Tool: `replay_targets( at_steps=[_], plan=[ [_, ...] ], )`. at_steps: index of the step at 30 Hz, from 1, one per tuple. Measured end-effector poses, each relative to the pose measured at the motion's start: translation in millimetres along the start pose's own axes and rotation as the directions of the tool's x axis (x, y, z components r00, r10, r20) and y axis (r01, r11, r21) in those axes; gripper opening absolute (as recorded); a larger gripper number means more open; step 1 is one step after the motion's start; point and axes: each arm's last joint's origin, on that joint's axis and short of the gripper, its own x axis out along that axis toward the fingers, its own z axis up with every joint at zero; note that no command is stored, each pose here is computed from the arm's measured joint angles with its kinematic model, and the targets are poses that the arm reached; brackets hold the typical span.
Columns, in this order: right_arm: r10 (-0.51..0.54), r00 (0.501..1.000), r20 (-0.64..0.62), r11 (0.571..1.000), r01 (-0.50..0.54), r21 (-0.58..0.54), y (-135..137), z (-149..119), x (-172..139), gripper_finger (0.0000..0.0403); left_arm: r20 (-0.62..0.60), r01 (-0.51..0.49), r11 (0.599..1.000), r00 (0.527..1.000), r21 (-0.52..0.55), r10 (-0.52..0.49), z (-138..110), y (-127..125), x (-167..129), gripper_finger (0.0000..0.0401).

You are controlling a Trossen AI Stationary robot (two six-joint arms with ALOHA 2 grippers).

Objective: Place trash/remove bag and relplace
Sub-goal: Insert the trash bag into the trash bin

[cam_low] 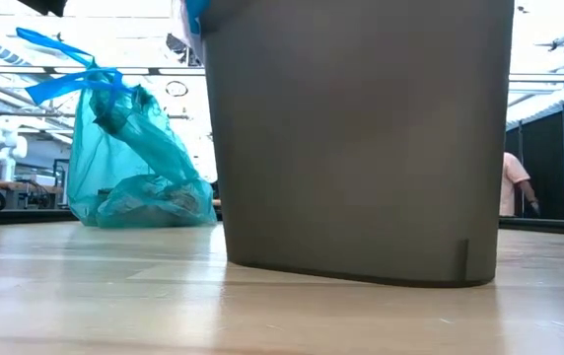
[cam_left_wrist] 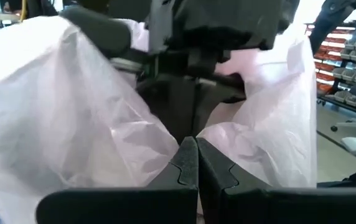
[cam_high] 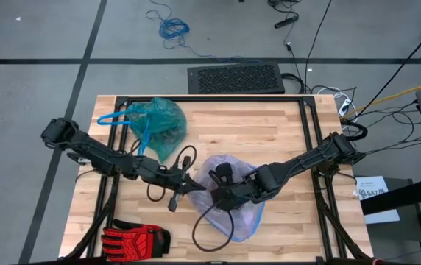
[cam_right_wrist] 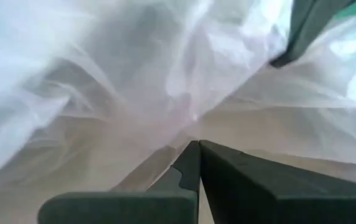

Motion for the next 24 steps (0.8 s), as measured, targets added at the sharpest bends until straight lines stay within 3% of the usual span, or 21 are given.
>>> replay_targets(
  at_steps=[9, 17, 24],
  plan=[
    [0.003, 0.996, -0.088, 1.0, -0.001, 0.021, 3, -7, 12, 0.0, -0.003, -0.015, 1.0, 1.0, -0.005, 0.015, 0, 0, 0, 0.0],
    [0.026, 0.998, 0.054, 0.998, -0.029, 0.058, 6, -1, -31, 0.0, -0.005, -0.023, 1.0, 1.0, -0.006, 0.023, -1, 1, 0, 0.0],
    [-0.051, 0.994, 0.1, 0.996, 0.043, 0.083, 0, 1, -42, 0.0, -0.008, -0.027, 1.0, 1.0, -0.007, 0.027, -1, 1, 0, 0.0]
  ],
)
